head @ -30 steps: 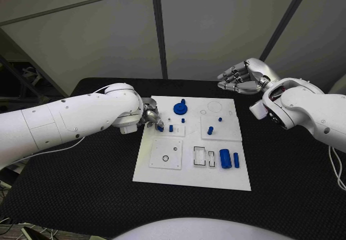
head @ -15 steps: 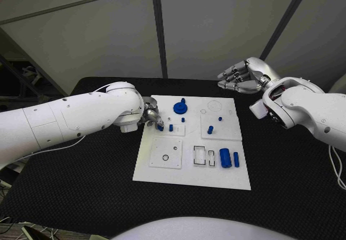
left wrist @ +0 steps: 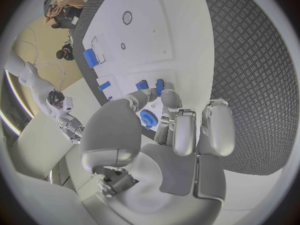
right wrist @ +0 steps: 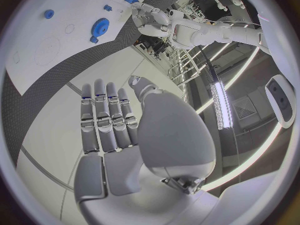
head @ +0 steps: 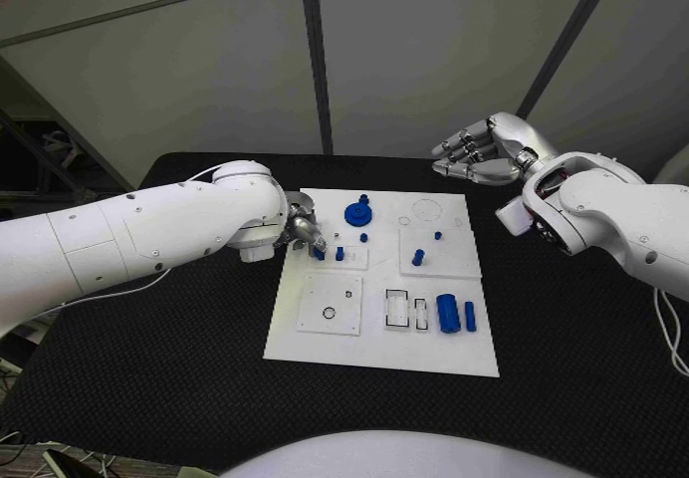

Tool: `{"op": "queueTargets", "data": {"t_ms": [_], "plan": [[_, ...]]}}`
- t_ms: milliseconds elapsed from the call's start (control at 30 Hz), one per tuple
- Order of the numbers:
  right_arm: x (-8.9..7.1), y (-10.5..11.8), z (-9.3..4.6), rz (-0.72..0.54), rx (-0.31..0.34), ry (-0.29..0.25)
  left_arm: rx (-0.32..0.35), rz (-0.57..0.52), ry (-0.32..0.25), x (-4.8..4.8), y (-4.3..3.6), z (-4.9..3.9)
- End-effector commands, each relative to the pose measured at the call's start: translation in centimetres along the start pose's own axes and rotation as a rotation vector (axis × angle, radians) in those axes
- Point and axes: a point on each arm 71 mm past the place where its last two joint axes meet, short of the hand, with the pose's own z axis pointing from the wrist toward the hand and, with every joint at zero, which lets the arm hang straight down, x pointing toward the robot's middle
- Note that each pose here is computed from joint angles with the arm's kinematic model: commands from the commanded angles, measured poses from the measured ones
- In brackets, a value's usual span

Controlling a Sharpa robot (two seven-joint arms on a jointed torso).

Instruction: Assemble the parts on the task board

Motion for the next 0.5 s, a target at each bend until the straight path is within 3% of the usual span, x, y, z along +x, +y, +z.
{"op": "queueTargets", "data": {"t_ms": [33,500], "plan": [[-0.01,0.19,0.00,0.004,-0.008,0.004,-0.023,0.045,0.046,1.00,0.15,0.28],[-0.04,0.20,-0.05,0.004,-0.009,0.004,-0.020,0.076,0.015,0.91,-0.03,0.18]]}}
